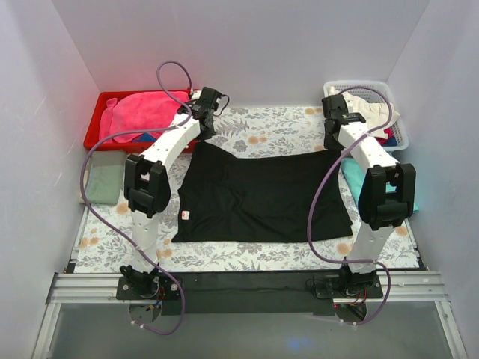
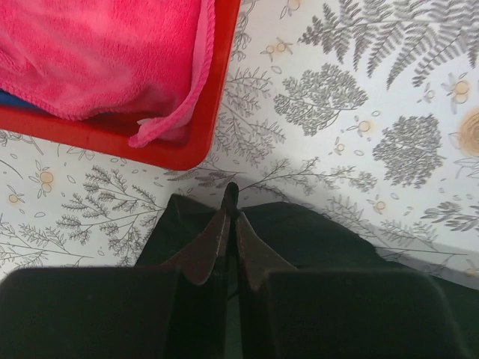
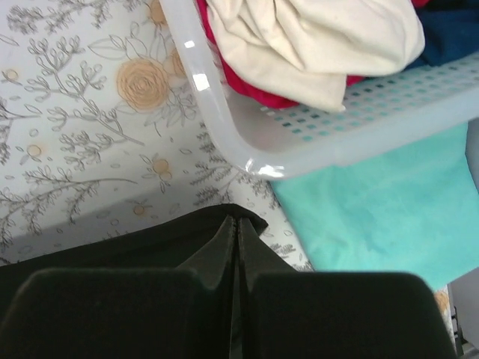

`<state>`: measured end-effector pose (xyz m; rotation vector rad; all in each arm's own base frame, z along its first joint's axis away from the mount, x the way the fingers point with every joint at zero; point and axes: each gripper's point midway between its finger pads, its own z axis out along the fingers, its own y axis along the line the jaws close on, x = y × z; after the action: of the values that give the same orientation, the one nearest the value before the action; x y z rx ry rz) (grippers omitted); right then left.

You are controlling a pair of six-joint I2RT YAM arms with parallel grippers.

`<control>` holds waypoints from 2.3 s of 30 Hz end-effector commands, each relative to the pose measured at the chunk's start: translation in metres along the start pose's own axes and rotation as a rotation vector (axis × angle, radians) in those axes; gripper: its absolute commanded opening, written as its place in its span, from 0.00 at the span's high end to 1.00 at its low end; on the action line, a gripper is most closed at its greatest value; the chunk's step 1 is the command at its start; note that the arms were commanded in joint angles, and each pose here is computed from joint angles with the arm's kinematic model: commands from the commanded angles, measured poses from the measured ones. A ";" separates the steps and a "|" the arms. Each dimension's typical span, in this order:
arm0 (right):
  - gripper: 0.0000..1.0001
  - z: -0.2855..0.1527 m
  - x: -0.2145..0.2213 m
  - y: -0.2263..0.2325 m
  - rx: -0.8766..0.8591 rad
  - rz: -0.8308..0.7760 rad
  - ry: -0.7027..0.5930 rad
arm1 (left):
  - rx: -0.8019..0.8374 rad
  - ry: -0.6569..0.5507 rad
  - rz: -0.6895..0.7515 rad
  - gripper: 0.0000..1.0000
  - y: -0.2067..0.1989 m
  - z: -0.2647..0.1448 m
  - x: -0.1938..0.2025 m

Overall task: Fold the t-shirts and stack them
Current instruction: Fold the other side of the tshirt into a rectangle

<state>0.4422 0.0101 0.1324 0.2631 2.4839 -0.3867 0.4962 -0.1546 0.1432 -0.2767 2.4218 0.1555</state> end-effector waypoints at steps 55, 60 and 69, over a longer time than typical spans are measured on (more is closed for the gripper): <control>0.53 -0.047 0.183 -0.070 0.065 0.032 0.263 | -0.067 0.481 -0.217 0.79 0.095 -0.106 0.214; 0.49 -0.058 0.179 -0.073 0.055 0.056 0.236 | -0.102 0.458 -0.244 0.69 0.099 -0.106 0.209; 0.50 -0.069 0.151 -0.069 0.019 0.100 0.162 | -0.098 0.381 -0.299 0.75 0.099 -0.116 0.184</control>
<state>0.2517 -0.0203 0.0903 0.4065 2.6733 -0.4082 0.2522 -0.1099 0.0886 -0.7297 2.8095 0.1326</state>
